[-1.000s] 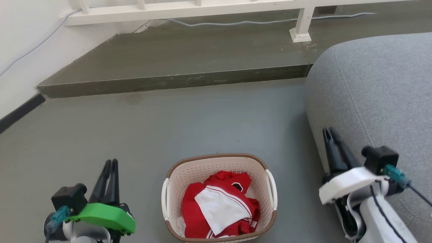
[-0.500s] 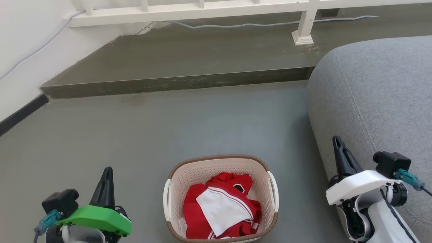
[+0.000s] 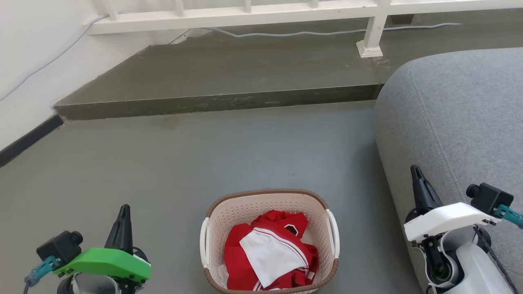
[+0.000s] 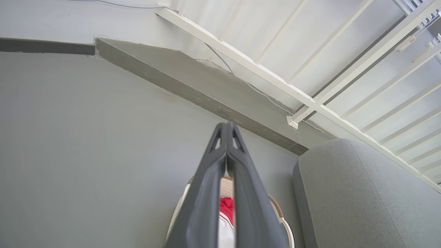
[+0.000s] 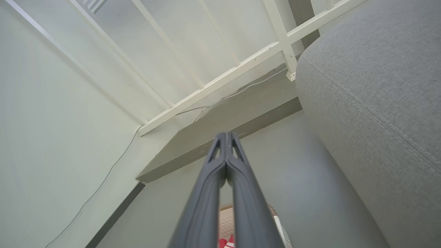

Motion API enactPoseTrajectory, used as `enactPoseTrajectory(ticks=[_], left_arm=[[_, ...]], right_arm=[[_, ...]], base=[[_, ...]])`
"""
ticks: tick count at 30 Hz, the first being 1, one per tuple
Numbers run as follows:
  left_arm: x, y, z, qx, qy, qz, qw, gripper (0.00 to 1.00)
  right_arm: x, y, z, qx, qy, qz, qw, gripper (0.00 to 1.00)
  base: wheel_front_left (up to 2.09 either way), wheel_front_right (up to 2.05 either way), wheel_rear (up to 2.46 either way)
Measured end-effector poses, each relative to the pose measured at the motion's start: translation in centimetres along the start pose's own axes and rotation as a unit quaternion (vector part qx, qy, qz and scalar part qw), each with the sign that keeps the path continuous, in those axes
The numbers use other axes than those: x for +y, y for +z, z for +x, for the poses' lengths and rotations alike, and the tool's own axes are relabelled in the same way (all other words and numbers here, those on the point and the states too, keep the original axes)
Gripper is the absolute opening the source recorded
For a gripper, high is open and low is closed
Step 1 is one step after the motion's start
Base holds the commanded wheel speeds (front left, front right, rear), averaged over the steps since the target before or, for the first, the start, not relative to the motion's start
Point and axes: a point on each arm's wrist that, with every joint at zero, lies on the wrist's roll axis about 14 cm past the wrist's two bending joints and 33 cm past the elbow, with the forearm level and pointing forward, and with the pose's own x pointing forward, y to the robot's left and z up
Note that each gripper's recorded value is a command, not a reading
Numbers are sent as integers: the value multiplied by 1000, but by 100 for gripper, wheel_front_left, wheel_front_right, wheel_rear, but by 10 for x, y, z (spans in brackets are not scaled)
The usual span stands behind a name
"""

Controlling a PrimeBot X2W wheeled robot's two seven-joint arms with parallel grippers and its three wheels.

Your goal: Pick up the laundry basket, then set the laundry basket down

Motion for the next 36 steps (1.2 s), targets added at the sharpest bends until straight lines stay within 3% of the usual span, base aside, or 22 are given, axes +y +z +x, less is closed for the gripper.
enactPoseTrajectory(ticks=[20,36], left_arm=[[14,8,-4,-2,26,-125,992,0],[19,16,-7,-8,32,-220,975,0]], right_arm=[[-10,6,2,3,-23,143,989,0],[-14,12,3,0,-24,252,967,0]], base=[[0,0,0],[0,0,0]])
